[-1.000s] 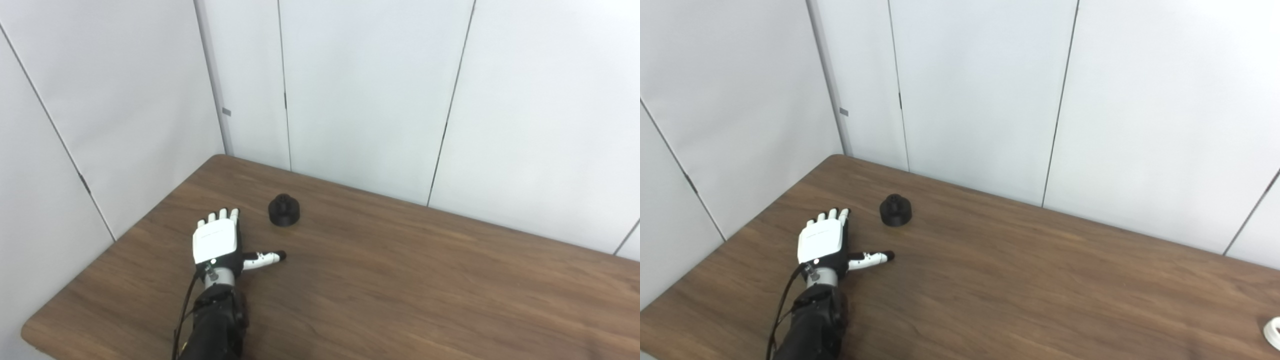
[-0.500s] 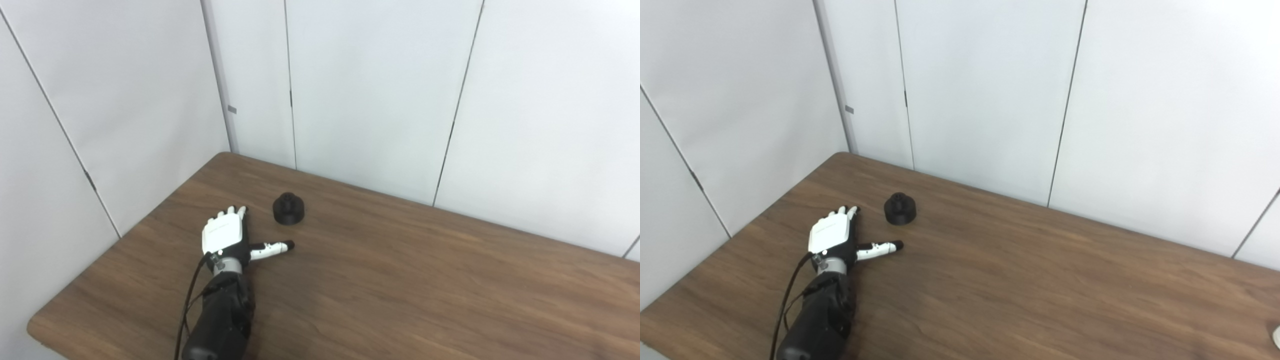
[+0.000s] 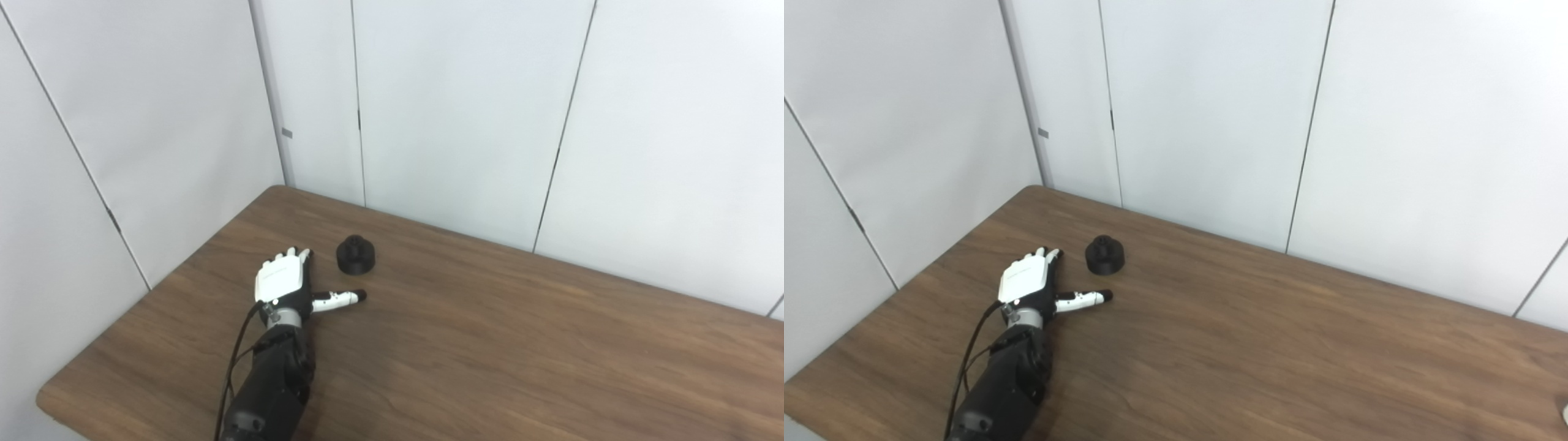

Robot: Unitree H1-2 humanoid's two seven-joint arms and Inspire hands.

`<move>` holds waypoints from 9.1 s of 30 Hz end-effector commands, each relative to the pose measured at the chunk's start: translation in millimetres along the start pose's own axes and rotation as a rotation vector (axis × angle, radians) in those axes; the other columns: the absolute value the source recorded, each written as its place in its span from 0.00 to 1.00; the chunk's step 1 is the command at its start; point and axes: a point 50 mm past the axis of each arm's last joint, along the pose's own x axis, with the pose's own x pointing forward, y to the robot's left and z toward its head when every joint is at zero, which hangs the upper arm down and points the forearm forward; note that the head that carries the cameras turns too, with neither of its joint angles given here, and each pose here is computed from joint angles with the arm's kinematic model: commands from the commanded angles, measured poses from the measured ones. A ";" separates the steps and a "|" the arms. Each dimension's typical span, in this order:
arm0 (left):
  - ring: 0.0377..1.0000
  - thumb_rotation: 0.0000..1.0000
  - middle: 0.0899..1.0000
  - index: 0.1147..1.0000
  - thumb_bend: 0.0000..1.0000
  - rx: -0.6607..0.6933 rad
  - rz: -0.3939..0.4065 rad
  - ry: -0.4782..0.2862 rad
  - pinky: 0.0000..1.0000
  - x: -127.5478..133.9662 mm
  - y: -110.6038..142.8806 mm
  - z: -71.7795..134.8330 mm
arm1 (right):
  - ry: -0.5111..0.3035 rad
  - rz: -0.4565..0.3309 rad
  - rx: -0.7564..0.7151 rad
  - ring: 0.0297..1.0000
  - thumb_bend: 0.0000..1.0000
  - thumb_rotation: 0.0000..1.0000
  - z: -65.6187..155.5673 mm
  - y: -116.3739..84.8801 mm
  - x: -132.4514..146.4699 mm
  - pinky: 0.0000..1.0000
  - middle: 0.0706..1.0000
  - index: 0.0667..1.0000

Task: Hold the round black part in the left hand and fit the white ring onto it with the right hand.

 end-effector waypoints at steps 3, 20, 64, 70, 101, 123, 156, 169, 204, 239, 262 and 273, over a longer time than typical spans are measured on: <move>1.00 0.63 1.00 0.93 1.00 -0.008 0.053 -0.032 1.00 15.8 19.0 16.0 | 0.130 -0.036 -0.003 1.00 0.63 0.87 -23.1 -7.0 -32.3 1.00 1.00 1.00; 1.00 0.62 1.00 0.94 1.00 -0.026 0.036 -0.074 1.00 24.3 17.2 35.6 | 0.129 -0.030 0.002 1.00 0.62 0.86 -22.6 -7.0 -41.0 1.00 1.00 1.00; 0.95 0.10 0.90 0.49 0.59 -0.251 0.190 -0.103 1.00 47.8 23.6 40.3 | 0.132 -0.036 -0.016 1.00 0.61 0.86 -18.7 -2.8 -62.4 1.00 1.00 1.00; 0.92 0.05 0.85 0.41 0.51 -0.366 0.204 -0.119 1.00 52.7 19.6 41.5 | 0.138 -0.042 -0.017 1.00 0.64 0.87 -18.4 -2.7 -63.5 1.00 1.00 1.00; 0.93 0.05 0.89 0.41 0.52 -0.111 0.046 -0.498 1.00 21.4 5.6 65.6 | 0.108 -0.010 -0.001 1.00 0.67 0.90 -18.3 6.4 -52.4 1.00 1.00 1.00; 0.98 0.05 0.91 0.41 0.52 0.092 -0.131 -0.999 1.00 -66.4 -25.0 113.2 | 0.094 -0.007 0.062 1.00 0.62 0.89 -7.3 28.0 -47.1 1.00 1.00 1.00; 1.00 0.05 0.91 0.41 0.52 0.099 -0.319 -1.348 1.00 -149.8 -43.8 98.7 | 0.048 -0.022 0.081 1.00 0.67 0.74 23.6 65.1 -33.2 1.00 1.00 1.00; 0.98 0.05 0.91 0.41 0.52 0.075 -0.321 -1.362 1.00 -145.4 -49.6 96.6 | 0.046 -0.049 0.047 1.00 0.74 0.75 22.5 69.4 -28.5 0.98 1.00 0.98; 0.98 0.05 0.91 0.41 0.52 0.053 -0.318 -1.340 1.00 -102.8 -64.5 85.2 | 0.049 -0.537 -0.940 1.00 0.81 0.88 114.7 -59.4 52.1 0.92 1.00 1.00; 0.97 0.05 0.92 0.41 0.52 0.047 -0.368 -1.348 1.00 -91.7 -61.7 74.1 | 0.319 -0.210 -1.713 1.00 0.93 0.61 162.1 -119.3 155.1 0.99 1.00 0.90; 0.98 0.05 0.92 0.41 0.52 0.044 -0.392 -1.359 1.00 -93.7 -60.4 68.3 | 0.290 -0.009 -1.906 1.00 1.00 0.47 181.9 -114.2 224.2 0.99 1.00 0.85; 0.97 0.05 0.91 0.41 0.52 0.035 -0.391 -1.363 1.00 -97.3 -63.1 68.8 | 0.281 0.077 -1.924 1.00 0.96 0.42 176.0 -96.4 248.4 1.00 1.00 0.86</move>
